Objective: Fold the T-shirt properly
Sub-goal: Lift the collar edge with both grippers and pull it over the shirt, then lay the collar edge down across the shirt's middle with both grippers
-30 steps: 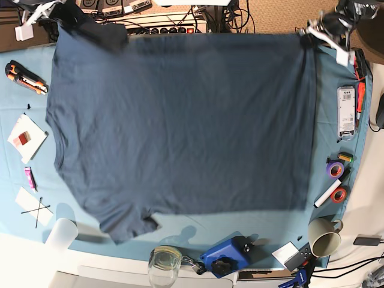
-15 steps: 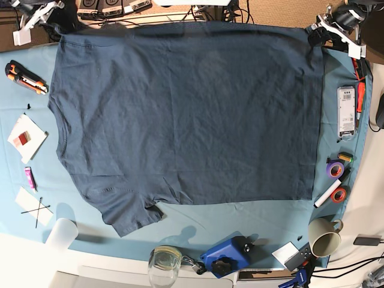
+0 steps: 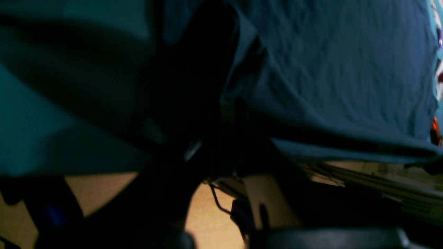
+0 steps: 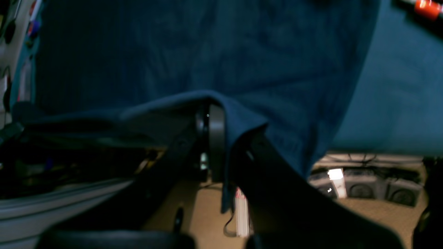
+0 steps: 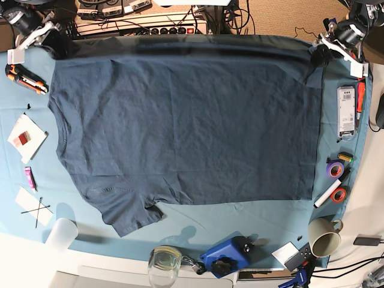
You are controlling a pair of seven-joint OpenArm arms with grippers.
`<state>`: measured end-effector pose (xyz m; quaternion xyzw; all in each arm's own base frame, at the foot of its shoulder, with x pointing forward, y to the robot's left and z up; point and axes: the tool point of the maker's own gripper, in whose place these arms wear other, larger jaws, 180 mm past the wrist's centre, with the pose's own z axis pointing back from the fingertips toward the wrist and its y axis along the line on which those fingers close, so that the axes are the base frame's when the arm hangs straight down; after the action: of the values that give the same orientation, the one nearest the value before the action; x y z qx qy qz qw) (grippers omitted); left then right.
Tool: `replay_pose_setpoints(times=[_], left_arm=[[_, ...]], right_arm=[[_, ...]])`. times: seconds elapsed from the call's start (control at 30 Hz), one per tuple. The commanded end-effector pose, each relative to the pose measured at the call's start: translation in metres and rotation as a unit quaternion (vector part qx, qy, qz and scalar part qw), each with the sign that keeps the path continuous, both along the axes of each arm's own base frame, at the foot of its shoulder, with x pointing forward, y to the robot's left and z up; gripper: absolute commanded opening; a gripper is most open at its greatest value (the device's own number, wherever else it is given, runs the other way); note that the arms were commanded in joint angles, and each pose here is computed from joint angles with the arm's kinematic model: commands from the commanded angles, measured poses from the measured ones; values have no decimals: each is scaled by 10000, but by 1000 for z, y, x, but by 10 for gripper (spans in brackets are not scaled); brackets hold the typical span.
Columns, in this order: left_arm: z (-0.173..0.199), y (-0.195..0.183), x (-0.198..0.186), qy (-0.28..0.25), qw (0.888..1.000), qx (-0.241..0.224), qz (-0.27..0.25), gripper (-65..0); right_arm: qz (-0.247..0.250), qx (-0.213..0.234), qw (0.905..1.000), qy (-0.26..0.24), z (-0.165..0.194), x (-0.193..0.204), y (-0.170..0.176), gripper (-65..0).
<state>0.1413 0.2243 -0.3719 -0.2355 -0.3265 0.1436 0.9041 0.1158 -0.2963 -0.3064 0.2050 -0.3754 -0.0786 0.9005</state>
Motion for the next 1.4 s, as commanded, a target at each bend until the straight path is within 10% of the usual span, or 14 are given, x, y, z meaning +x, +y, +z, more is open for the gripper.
replay_pose_setpoints(times=[0.0,0.93,1.37], left_arm=[[12,5,9,-257,9996,92,1,-650],[36,16,92,-1101,9899,890,51,-650],[27,-7,141,-1112,9639,2355,-548,-650]], right_arm=[[-44,-126,9995,-271,12,9,-6,-650],[133,-1167,9900,-781,-13,119,-2,-650],[-199,-875,9922,-862,-23,164,-24,-650]])
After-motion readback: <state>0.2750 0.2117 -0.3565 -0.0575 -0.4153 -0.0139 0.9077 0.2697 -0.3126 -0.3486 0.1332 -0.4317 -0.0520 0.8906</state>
